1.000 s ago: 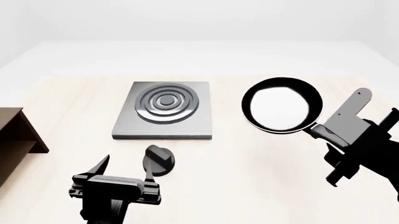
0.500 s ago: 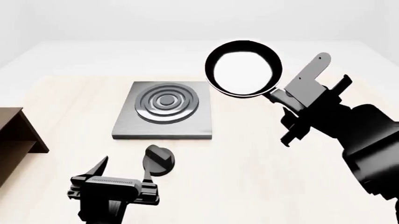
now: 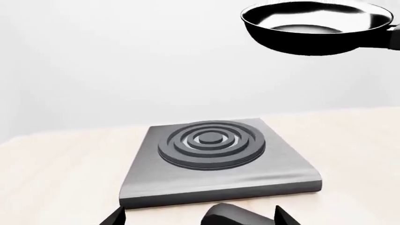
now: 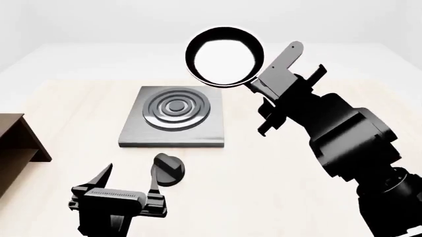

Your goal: Turn on the stove and put the frying pan on it.

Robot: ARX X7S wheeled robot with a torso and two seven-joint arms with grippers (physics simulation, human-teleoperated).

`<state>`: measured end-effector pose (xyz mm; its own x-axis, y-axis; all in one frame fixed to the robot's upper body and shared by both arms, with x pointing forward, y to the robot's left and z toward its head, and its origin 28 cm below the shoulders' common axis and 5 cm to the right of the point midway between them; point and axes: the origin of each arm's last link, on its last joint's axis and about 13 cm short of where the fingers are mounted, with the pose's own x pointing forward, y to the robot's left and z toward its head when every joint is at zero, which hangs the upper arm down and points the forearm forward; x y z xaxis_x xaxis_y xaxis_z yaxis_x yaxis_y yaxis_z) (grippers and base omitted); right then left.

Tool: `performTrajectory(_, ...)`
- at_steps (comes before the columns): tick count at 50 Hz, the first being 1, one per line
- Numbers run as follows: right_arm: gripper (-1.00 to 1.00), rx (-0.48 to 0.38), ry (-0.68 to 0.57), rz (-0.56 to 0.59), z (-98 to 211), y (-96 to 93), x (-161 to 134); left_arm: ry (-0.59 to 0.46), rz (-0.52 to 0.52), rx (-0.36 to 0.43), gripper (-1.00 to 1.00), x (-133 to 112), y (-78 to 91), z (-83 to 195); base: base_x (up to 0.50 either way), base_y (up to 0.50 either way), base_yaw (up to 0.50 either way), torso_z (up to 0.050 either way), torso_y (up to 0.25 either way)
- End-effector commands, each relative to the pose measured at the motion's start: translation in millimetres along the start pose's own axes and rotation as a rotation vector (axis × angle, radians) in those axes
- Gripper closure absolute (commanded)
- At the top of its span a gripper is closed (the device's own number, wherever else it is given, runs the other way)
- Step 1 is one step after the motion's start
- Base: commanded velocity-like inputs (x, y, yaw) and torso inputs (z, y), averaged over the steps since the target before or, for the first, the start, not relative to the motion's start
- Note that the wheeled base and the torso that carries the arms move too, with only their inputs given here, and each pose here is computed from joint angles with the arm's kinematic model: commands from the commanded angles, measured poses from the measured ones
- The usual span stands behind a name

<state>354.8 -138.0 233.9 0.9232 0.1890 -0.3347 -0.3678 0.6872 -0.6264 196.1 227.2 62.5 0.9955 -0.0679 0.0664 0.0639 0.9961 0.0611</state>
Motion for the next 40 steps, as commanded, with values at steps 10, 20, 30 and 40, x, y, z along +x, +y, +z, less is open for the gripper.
performTrajectory(10,1.0,0.009,-0.073,-0.135,36,12.0,28,-0.028,-0.065,-0.035,-1.0,-4,1.7,2,0.0,0.0,0.0,0.0,0.002)
performTrajectory(20,1.0,0.035,-0.084,-0.152,47,27.3,42,-0.041,-0.096,-0.05,-1.0,-6,3.0,3,0.0,0.0,0.0,0.0,0.001)
performTrajectory(30,1.0,0.054,-0.1,-0.161,59,43.7,51,-0.038,-0.126,-0.064,-1.0,-6,3.3,2,0.0,0.0,0.0,0.0,0.002)
performTrajectory(40,1.0,0.063,-0.109,-0.153,71,59.5,58,-0.043,-0.131,-0.069,-1.0,-7,4.4,1,0.0,0.0,0.0,0.002,0.002)
